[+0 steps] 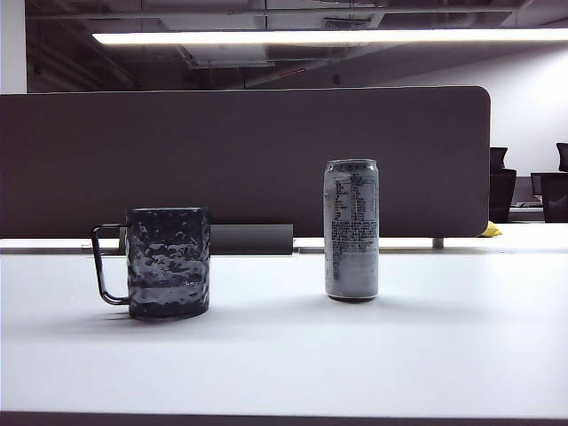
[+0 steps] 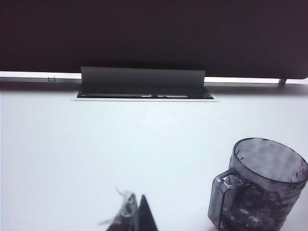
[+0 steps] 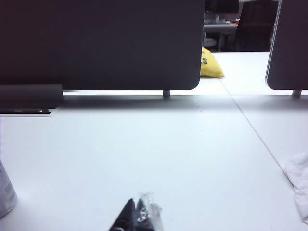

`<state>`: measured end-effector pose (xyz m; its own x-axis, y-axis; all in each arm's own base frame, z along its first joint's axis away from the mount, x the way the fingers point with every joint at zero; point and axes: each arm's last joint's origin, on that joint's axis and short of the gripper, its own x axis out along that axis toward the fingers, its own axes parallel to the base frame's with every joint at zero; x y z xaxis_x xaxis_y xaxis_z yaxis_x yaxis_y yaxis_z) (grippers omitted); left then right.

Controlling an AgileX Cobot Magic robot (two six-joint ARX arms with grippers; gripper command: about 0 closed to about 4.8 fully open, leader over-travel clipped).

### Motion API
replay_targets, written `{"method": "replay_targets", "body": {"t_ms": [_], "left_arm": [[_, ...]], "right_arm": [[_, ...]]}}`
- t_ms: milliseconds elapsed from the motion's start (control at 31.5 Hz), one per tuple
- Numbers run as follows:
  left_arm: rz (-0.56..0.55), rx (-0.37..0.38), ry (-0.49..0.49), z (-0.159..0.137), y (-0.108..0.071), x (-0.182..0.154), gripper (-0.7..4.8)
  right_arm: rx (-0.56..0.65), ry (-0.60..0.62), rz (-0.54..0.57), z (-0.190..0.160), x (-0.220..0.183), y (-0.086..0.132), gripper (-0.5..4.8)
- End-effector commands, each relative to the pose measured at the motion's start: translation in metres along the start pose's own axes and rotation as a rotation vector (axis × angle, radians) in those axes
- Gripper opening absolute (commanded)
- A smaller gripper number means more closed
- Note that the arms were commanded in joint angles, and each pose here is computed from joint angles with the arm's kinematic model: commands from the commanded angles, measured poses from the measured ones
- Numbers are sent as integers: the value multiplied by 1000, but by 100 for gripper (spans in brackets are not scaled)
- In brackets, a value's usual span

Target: Pick up the metal can, pour some water into the cup, then place the can back on the table.

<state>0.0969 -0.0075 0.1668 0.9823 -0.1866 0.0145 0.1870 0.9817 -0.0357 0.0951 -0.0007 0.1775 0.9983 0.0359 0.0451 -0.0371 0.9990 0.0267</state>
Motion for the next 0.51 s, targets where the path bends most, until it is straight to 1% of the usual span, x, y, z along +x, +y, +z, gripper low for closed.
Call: {"method": "replay_targets", "body": {"t_ms": [32,222,349,508], "left_arm": [[0,3,-12,2,0,0,-5],[0,3,-12,2,0,0,-5],[0,3,-12,2,0,0,-5],[0,3,-13,2,0,0,-5]], "right_arm": [[4,-15,-4,0,0,0,-5],[30,-1,-5,-6,1,0,-5],[31,5,19,-7,2,2,-5],[32,7,20,-8,2,2,-5]]}}
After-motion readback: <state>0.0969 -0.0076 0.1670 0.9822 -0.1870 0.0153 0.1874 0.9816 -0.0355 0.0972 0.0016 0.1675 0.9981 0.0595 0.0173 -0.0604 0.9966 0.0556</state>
